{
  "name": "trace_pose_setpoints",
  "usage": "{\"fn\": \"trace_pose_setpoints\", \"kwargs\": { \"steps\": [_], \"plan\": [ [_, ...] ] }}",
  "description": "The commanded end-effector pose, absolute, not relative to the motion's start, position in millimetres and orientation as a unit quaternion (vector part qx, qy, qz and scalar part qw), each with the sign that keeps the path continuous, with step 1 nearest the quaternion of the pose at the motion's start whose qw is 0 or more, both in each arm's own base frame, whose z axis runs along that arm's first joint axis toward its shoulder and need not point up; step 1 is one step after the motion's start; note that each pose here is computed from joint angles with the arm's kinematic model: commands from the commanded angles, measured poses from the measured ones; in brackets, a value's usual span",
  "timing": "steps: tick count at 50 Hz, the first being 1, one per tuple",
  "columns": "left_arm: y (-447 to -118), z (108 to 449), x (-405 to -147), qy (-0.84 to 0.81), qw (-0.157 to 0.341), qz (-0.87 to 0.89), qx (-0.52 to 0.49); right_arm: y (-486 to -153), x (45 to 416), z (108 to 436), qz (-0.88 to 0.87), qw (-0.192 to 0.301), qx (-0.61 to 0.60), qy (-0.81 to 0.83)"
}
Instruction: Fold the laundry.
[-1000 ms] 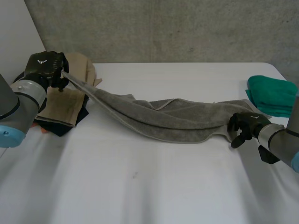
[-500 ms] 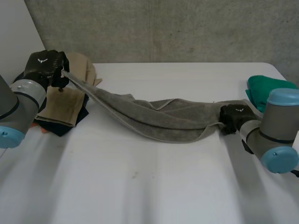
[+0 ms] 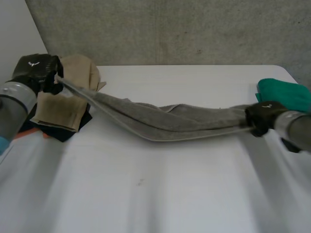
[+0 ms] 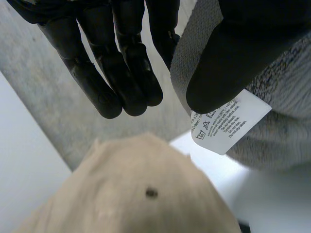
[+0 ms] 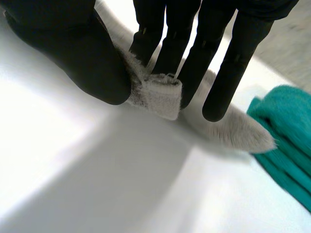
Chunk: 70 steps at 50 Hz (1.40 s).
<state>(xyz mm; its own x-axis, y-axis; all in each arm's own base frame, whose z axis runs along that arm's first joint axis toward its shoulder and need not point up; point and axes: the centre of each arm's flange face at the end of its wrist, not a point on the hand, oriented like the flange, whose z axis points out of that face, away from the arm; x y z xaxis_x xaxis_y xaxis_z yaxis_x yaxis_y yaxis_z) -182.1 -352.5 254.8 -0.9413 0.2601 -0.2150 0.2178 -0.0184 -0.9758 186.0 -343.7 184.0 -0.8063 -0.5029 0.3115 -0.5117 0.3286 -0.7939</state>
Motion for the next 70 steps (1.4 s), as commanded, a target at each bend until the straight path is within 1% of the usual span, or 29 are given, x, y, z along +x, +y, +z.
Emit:
{"fn": "trace_pose_setpoints", "kwargs": {
  "steps": [1, 4, 8, 13, 18, 21, 22, 24, 25, 28, 29, 30, 31, 32, 34, 35, 38, 41, 45, 49, 52, 53, 56, 57, 60, 61, 64, 65, 70],
  "plan": [
    [-307.3, 256.9, -161.7, -0.771, -0.058, 0.579, -0.258, -258.0, 138.7, 245.4, 0.270, 0.020, 0.493, -0.827],
    [-292.0, 248.3, -157.0, -0.796, -0.073, 0.520, -0.300, -247.9, 131.4, 255.3, 0.249, 0.020, 0.531, -0.810],
    [-273.1, 240.2, -155.8, -0.809, -0.073, 0.451, -0.368, -251.0, 127.7, 258.9, 0.263, 0.032, 0.533, -0.803],
    [-265.1, 240.0, -170.8, -0.794, -0.053, 0.447, -0.409, -261.2, 130.8, 252.1, 0.260, 0.028, 0.529, -0.807],
    [-284.8, 233.8, -186.2, -0.785, -0.052, 0.470, -0.401, -281.6, 135.1, 240.3, 0.267, 0.030, 0.518, -0.812],
    [-308.4, 238.0, -196.2, -0.777, -0.062, 0.496, -0.381, -301.2, 141.2, 240.5, 0.296, 0.052, 0.512, -0.805],
    [-321.8, 245.7, -201.4, -0.769, -0.067, 0.517, -0.369, -307.6, 143.5, 242.6, 0.310, 0.061, 0.508, -0.801],
    [-334.9, 258.1, -207.5, -0.758, -0.067, 0.546, -0.351, -328.2, 151.0, 257.2, 0.368, 0.090, 0.491, -0.784],
    [-347.4, 273.1, -212.6, -0.744, -0.063, 0.578, -0.330, -344.5, 158.0, 272.3, 0.424, 0.112, 0.473, -0.765],
    [-365.4, 306.2, -220.7, -0.709, -0.051, 0.642, -0.286, -371.8, 167.1, 305.8, 0.529, 0.143, 0.426, -0.720],
    [-371.8, 333.6, -225.3, -0.677, -0.038, 0.688, -0.259, -387.5, 171.7, 331.4, 0.600, 0.157, 0.386, -0.683],
    [-374.8, 349.4, -227.0, -0.656, -0.029, 0.714, -0.241, -395.0, 173.8, 345.9, 0.638, 0.161, 0.363, -0.659],
    [-376.4, 362.9, -228.0, -0.638, -0.022, 0.735, -0.228, -401.0, 175.6, 360.5, 0.674, 0.164, 0.341, -0.634],
    [-380.6, 390.2, -230.0, -0.592, -0.008, 0.781, -0.199, -410.2, 178.1, 387.2, 0.737, 0.164, 0.299, -0.583],
    [-383.2, 419.8, -229.4, -0.536, 0.007, 0.827, -0.167, -416.1, 179.9, 409.7, 0.789, 0.157, 0.261, -0.533],
    [-383.8, 444.4, -228.8, -0.481, 0.023, 0.865, -0.140, -419.6, 180.5, 430.5, 0.835, 0.150, 0.225, -0.480],
    [-382.6, 478.9, -223.2, -0.390, 0.054, 0.915, -0.084, -417.6, 184.1, 458.6, 0.893, 0.130, 0.174, -0.395],
    [-385.4, 489.4, -217.0, -0.350, 0.074, 0.933, -0.047, -415.6, 183.8, 464.7, 0.912, 0.127, 0.154, -0.359],
    [-397.1, 482.7, -207.5, -0.347, 0.078, 0.935, -0.020, -412.6, 185.6, 453.9, 0.911, 0.123, 0.156, -0.361],
    [-415.5, 445.6, -205.2, -0.407, 0.070, 0.910, -0.032, -414.0, 189.9, 429.5, 0.895, 0.108, 0.174, -0.396],
    [-423.2, 421.6, -204.5, -0.441, 0.068, 0.894, -0.041, -416.0, 195.2, 403.2, 0.875, 0.093, 0.196, -0.432],
    [-427.2, 405.0, -204.2, -0.463, 0.066, 0.883, -0.048, -417.2, 197.4, 387.4, 0.862, 0.084, 0.208, -0.454],
    [-433.4, 377.2, -203.5, -0.494, 0.065, 0.865, -0.063, -418.6, 200.5, 359.7, 0.837, 0.069, 0.227, -0.493],
    [-436.2, 358.5, -205.2, -0.512, 0.066, 0.853, -0.075, -419.1, 202.4, 339.8, 0.819, 0.059, 0.238, -0.519],
    [-440.2, 328.1, -205.0, -0.539, 0.063, 0.835, -0.093, -418.0, 205.2, 307.5, 0.788, 0.045, 0.255, -0.558],
    [-440.7, 306.7, -205.4, -0.560, 0.059, 0.820, -0.107, -417.2, 205.2, 286.4, 0.767, 0.037, 0.263, -0.584],
    [-439.0, 276.0, -205.4, -0.589, 0.051, 0.796, -0.129, -414.0, 206.2, 252.7, 0.731, 0.026, 0.276, -0.623],
    [-436.1, 257.2, -205.1, -0.608, 0.047, 0.779, -0.144, -410.9, 204.1, 231.0, 0.705, 0.022, 0.283, -0.650],
    [-422.9, 215.0, -200.4, -0.653, 0.029, 0.733, -0.186, -396.1, 196.0, 178.6, 0.627, 0.027, 0.312, -0.713]
  ]
}}
